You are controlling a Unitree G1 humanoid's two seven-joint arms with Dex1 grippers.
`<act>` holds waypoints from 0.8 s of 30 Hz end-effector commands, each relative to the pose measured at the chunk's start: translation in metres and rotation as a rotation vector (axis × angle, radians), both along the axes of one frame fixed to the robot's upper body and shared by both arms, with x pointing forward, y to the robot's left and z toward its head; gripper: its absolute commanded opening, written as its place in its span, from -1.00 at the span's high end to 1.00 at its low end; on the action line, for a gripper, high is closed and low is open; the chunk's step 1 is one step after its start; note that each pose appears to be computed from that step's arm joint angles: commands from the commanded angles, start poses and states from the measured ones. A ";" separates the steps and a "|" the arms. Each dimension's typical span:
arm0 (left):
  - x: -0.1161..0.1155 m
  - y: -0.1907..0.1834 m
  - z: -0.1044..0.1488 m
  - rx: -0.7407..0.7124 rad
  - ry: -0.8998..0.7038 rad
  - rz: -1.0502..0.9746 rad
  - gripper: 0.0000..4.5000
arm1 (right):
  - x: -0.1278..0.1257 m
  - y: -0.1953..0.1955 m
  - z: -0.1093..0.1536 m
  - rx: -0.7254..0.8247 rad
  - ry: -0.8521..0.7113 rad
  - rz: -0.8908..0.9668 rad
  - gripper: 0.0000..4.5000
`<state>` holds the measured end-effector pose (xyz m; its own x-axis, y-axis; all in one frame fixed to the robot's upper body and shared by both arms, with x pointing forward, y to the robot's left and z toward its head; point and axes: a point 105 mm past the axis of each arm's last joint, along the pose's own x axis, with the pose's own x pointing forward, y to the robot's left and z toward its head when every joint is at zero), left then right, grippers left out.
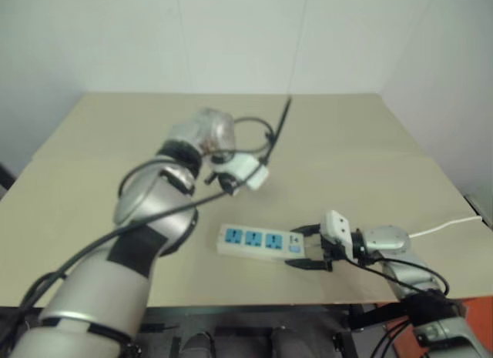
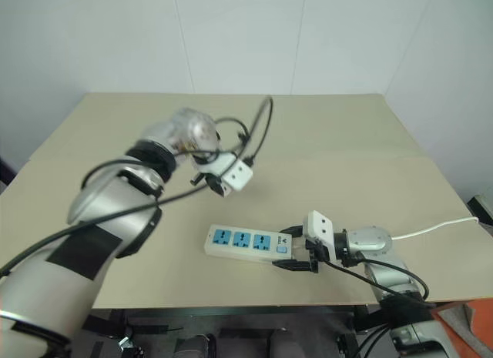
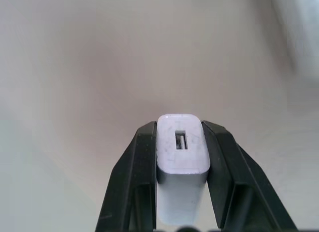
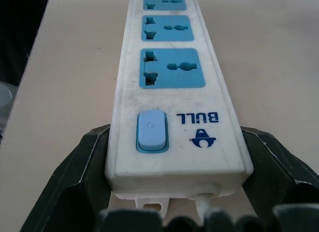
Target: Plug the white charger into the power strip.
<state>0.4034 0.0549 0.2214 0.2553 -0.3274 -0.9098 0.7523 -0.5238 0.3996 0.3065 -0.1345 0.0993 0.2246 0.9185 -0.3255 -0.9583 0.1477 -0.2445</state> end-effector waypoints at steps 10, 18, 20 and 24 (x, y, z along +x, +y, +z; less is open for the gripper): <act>-0.023 -0.009 0.060 -1.153 0.572 0.018 0.55 | 0.012 0.008 0.002 -0.024 -0.100 0.101 -0.52; -0.034 -0.016 0.017 -1.202 0.807 0.049 0.55 | 0.010 0.009 -0.005 -0.037 -0.029 0.112 -0.52; -0.036 -0.019 0.016 -1.226 0.855 0.049 0.55 | 0.012 0.009 -0.006 -0.034 -0.020 0.104 -0.52; -0.041 -0.024 0.011 -1.226 0.917 0.046 0.55 | 0.013 0.010 -0.009 -0.040 -0.027 0.093 -0.52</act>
